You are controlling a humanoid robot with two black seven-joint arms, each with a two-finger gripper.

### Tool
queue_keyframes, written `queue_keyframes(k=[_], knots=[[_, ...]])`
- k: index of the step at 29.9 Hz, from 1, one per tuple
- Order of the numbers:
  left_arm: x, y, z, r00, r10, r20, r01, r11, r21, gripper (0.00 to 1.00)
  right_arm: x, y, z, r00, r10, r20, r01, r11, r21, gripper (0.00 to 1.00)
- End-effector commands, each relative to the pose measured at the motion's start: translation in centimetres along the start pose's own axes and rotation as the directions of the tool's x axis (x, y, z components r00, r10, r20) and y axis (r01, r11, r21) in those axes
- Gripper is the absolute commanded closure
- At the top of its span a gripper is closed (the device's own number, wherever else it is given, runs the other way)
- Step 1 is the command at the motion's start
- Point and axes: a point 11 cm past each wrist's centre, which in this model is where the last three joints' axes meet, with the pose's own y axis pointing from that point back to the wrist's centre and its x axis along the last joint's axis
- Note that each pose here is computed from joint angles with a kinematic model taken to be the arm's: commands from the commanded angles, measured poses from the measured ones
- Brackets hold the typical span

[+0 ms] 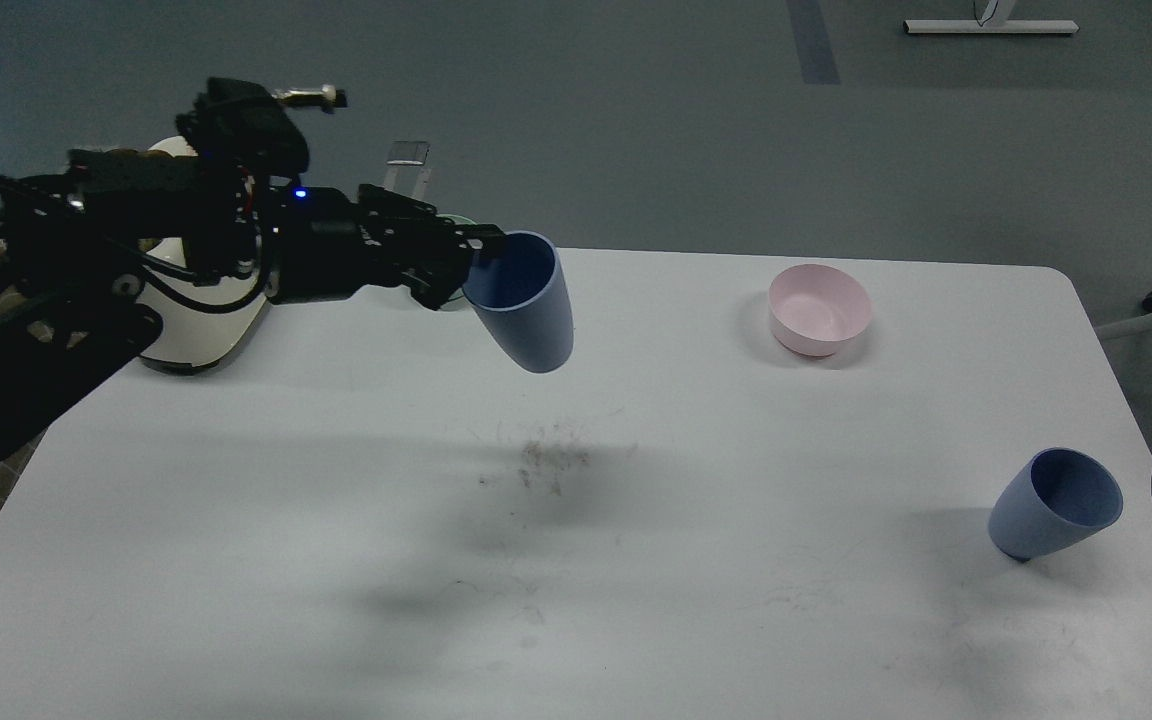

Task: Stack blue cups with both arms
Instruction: 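Carry the blue cup toward the table center and set it upright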

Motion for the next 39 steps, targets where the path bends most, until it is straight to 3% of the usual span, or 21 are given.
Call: queue_keyframes(k=[1,8,18,34,39], knots=[[-1.2,-3.5,1.6,0.997,-0.058,0.046,0.060,0.998,-0.035,1.00,0.3,0.3,-0.3,1.000,0.006,-0.010,-0.006,1.000,0.000,0.00],[-3.7,-7.0,1.3,0.993,-0.115,0.033,0.115,0.993,-0.013,1.00,1.0,0.9,-0.5,1.000,0.023,-0.011,-0.023,1.000,0.004,0.00],[-8.1,-7.5,1.3,0.984,-0.174,-0.046,0.173,0.985,-0.009,1.00,0.9,1.0,-0.1,1.000,0.023,-0.006,-0.024,1.000,-0.002,0.00],[-9.3,-7.7,1.4,0.980,-0.187,-0.073,0.187,0.982,-0.001,1.00,1.0,1.2,-0.2,1.000,0.022,-0.013,-0.022,1.000,-0.004,0.00],[-9.2,-7.4,1.3,0.980,-0.186,-0.065,0.187,0.982,-0.001,0.88,1.3,1.6,0.0,0.999,0.030,-0.018,-0.031,0.999,-0.012,0.00]])
